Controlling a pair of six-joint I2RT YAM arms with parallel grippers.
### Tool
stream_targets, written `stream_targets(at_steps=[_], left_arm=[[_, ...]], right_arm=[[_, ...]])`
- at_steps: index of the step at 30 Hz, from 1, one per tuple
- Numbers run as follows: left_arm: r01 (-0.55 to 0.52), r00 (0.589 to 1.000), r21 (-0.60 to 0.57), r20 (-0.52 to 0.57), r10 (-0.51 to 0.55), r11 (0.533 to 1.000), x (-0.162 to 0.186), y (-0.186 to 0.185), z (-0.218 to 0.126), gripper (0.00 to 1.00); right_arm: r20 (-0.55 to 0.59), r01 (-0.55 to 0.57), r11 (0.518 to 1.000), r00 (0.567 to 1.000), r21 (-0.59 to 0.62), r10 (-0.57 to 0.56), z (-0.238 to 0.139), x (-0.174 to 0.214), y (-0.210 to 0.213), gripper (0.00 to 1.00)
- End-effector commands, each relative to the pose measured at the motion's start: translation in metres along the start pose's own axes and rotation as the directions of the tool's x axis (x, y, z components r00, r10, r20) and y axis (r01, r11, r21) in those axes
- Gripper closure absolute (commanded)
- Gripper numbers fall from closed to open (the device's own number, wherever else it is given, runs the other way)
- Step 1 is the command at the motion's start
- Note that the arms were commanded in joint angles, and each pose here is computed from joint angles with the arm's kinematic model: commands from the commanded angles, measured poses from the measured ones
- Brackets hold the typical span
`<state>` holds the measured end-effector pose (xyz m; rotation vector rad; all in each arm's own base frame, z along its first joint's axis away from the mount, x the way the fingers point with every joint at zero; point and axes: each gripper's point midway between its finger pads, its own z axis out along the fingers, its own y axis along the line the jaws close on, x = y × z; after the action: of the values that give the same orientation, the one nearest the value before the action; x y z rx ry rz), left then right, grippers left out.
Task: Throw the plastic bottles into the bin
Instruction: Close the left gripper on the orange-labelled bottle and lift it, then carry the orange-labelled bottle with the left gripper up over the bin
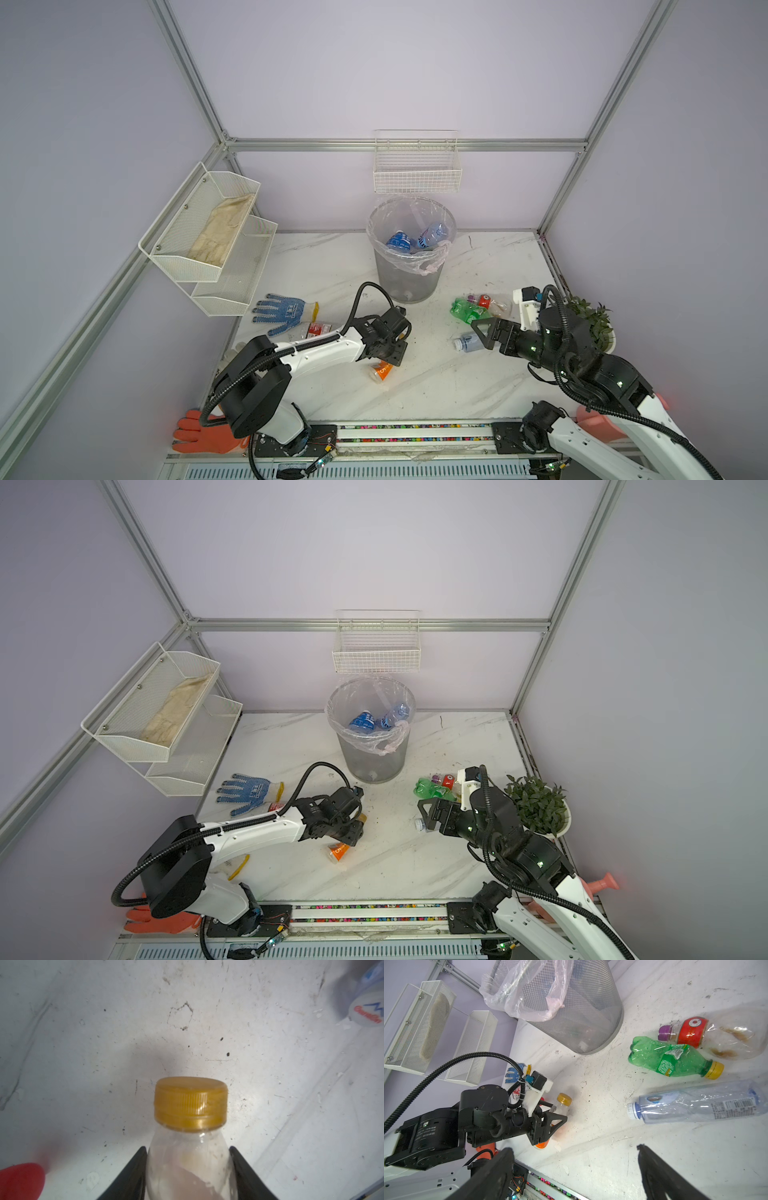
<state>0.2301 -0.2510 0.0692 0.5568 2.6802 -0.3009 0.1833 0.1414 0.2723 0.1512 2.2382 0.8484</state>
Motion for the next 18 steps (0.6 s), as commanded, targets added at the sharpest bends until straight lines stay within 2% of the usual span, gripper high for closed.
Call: stream_targets(at_steps=[1, 9, 18], left_arm=[[0.008, 0.999, 0.049, 0.049, -0.01, 0.999, -0.009, -0.009, -0.02, 0.49], [0.021, 0.981, 0.097, 0.189, -0.039, 0.995, -0.035, -0.013, -0.08, 0.5], [-0.009, 0.936, 0.148, 0.349, -0.043, 0.989, -0.055, -0.014, -0.14, 0.51]], right_arm=[[0.035, -0.013, 1.0, 0.999, -0.006, 0.013, -0.012, -0.006, 0.002, 0.06], [0.062, -0.02, 1.0, 0.998, -0.01, 0.021, -0.03, -0.006, -0.002, 0.06], [0.056, -0.005, 1.0, 0.998, 0.0, 0.005, -0.025, -0.006, -0.002, 0.06]])
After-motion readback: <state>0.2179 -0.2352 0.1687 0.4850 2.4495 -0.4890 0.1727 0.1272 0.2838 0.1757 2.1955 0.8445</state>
